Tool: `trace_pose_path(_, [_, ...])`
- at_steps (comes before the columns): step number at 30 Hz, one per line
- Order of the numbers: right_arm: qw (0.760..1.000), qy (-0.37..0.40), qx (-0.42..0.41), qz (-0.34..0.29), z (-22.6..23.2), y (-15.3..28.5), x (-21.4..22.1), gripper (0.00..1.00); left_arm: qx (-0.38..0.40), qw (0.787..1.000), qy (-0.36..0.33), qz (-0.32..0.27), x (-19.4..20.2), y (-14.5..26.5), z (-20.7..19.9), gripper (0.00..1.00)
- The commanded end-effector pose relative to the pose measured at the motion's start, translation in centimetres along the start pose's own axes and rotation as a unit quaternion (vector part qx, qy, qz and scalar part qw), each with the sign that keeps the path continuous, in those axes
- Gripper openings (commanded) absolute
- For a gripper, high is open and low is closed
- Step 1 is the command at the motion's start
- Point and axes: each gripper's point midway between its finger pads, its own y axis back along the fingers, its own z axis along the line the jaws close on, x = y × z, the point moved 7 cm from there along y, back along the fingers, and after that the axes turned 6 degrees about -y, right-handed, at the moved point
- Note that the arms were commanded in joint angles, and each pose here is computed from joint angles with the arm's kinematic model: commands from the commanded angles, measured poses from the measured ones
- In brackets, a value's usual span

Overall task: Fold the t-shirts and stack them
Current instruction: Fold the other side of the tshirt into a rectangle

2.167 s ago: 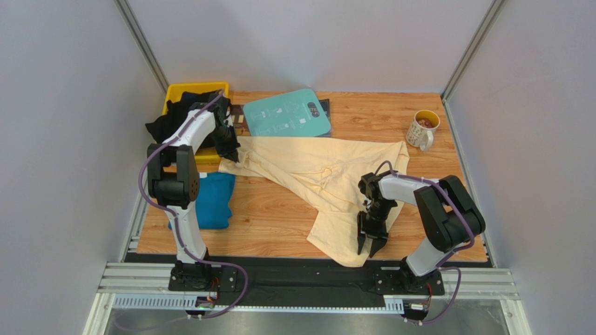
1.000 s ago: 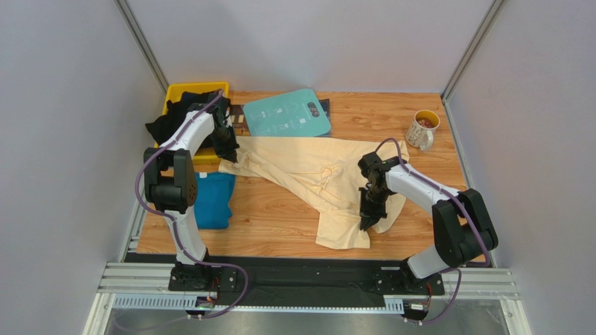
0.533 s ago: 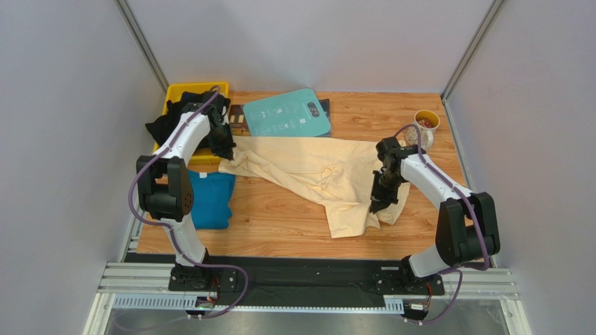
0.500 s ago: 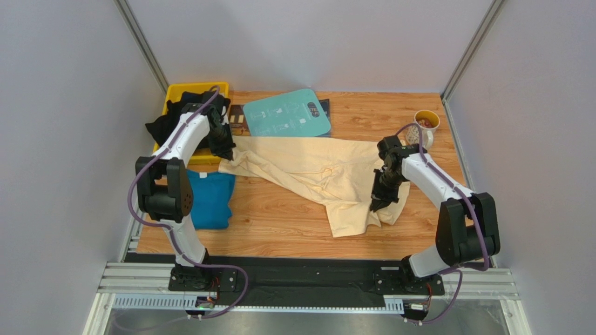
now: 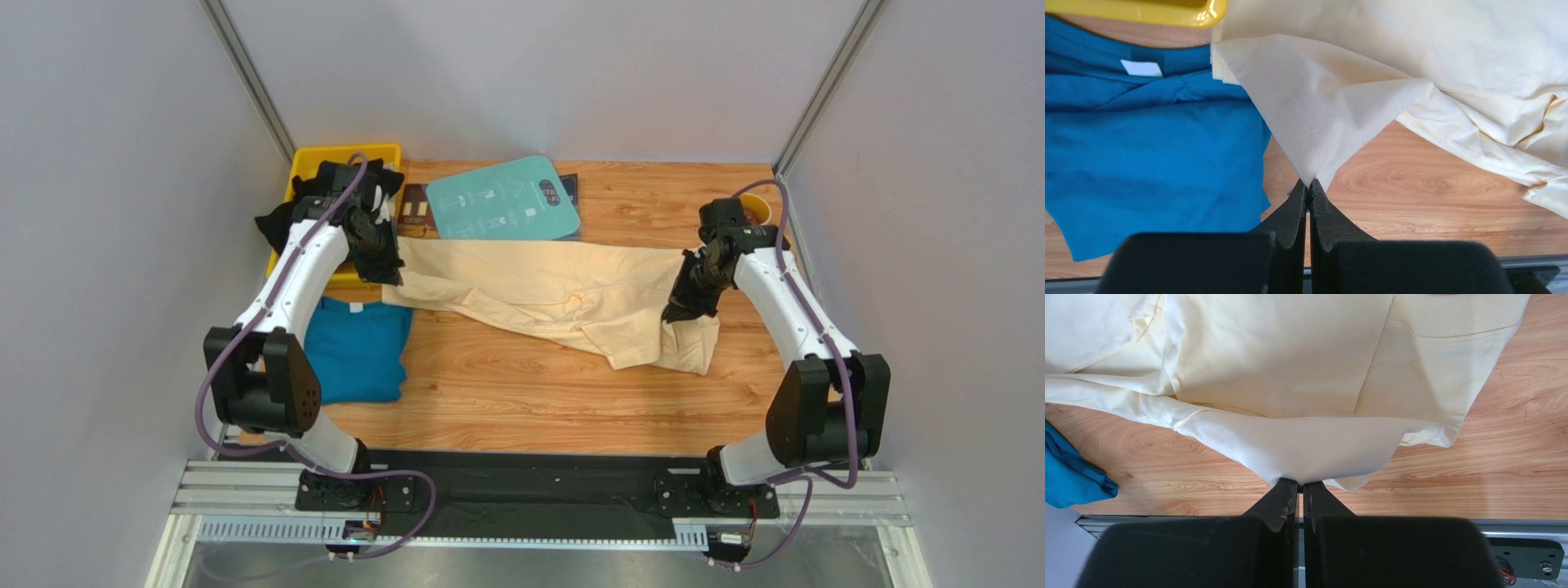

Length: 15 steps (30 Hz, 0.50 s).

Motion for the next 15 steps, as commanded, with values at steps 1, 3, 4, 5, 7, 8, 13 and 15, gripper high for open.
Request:
trace_pose_path(1, [0.999,0.003,-0.022,-0.034,0.3,2.5,0.3,0.00,-0.006,0.999,-0.019,-0.029,1.6,3.2,0.3,0.00])
trace_pose_path(3, [0.999,0.004,-0.022,-0.042,0.1,2.8,0.6,0.00,-0.016,0.999,-0.025,-0.034,2.8,3.7,0.8,0.00])
trace_pose_path(4, [0.999,0.006,-0.026,-0.048,-0.2,3.1,1.0,0.00,-0.018,0.999,-0.028,-0.037,3.3,3.8,1.0,0.00])
trace_pose_path(5, [0.998,0.005,-0.028,-0.052,-0.3,3.3,1.2,0.00,-0.023,0.999,-0.027,-0.035,3.9,3.5,1.2,0.00])
trace_pose_path(7, [0.998,0.004,-0.036,-0.059,-0.4,3.9,1.8,0.00,-0.021,0.998,-0.026,-0.045,4.8,4.1,1.4,0.00])
trace_pose_path(8, [0.998,0.001,-0.033,-0.061,-0.7,4.0,2.0,0.00,-0.023,0.999,-0.024,-0.038,5.4,3.8,1.5,0.00])
trace_pose_path(13, [0.997,-0.008,-0.033,-0.072,-1.4,4.6,2.9,0.00,-0.033,0.999,-0.026,-0.025,7.2,4.2,2.1,0.00])
trace_pose_path(15, [0.997,-0.012,-0.032,-0.072,-1.6,4.9,3.4,0.00,-0.046,0.998,-0.033,-0.007,7.9,4.2,2.5,0.00])
